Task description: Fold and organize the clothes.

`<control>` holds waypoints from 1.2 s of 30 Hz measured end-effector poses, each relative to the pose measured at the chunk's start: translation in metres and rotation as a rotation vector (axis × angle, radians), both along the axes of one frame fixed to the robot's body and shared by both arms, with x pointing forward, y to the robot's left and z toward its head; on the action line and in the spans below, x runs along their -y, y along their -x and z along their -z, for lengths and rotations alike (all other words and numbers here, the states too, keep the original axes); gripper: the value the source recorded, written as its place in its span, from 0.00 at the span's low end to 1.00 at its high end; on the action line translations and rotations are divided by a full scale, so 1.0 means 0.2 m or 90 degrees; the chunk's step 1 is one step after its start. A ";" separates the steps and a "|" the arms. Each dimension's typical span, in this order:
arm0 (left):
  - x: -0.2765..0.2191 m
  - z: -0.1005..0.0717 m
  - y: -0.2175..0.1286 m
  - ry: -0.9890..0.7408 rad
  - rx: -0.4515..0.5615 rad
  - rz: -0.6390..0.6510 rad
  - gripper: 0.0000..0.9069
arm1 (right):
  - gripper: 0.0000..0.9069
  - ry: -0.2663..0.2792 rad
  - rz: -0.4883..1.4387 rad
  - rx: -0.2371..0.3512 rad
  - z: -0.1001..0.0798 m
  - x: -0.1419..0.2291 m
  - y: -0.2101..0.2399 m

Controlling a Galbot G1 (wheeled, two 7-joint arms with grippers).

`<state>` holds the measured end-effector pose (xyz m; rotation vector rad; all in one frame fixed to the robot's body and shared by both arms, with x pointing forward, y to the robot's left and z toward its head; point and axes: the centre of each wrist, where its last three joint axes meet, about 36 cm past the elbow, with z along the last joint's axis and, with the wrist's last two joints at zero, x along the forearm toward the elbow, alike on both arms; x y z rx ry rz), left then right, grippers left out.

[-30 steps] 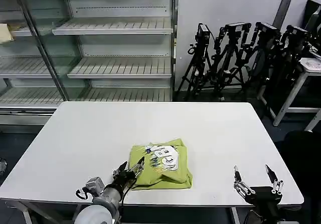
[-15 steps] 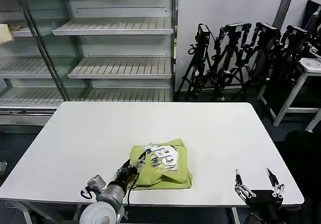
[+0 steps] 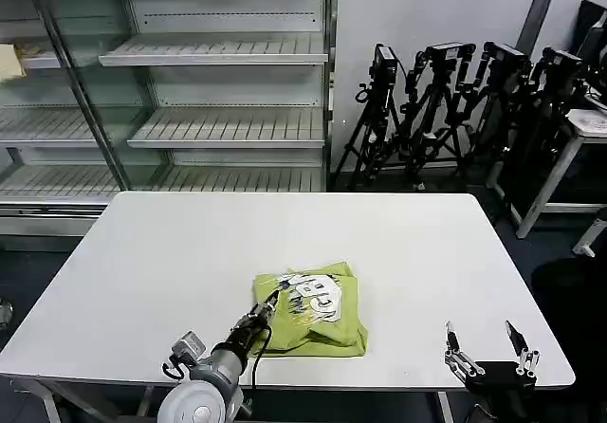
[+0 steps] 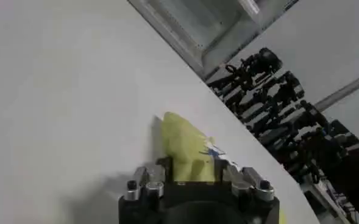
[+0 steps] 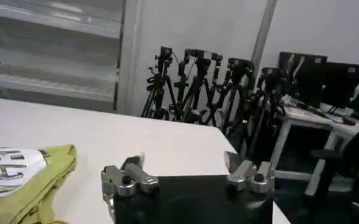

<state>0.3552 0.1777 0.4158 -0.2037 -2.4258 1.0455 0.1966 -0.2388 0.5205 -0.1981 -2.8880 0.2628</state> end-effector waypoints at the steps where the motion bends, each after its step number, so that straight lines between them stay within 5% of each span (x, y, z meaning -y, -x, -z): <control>1: 0.00 0.00 0.00 0.003 -0.001 -0.001 0.02 | 1.00 0.000 0.000 0.000 0.00 0.00 0.00; 25: -0.06 -0.06 -0.01 0.088 0.015 -0.026 0.02 | 1.00 0.003 0.007 -0.005 0.00 0.01 0.01; 36: -0.42 -0.14 0.05 0.040 0.021 -0.084 0.02 | 1.00 -0.009 0.001 0.005 -0.01 0.00 -0.01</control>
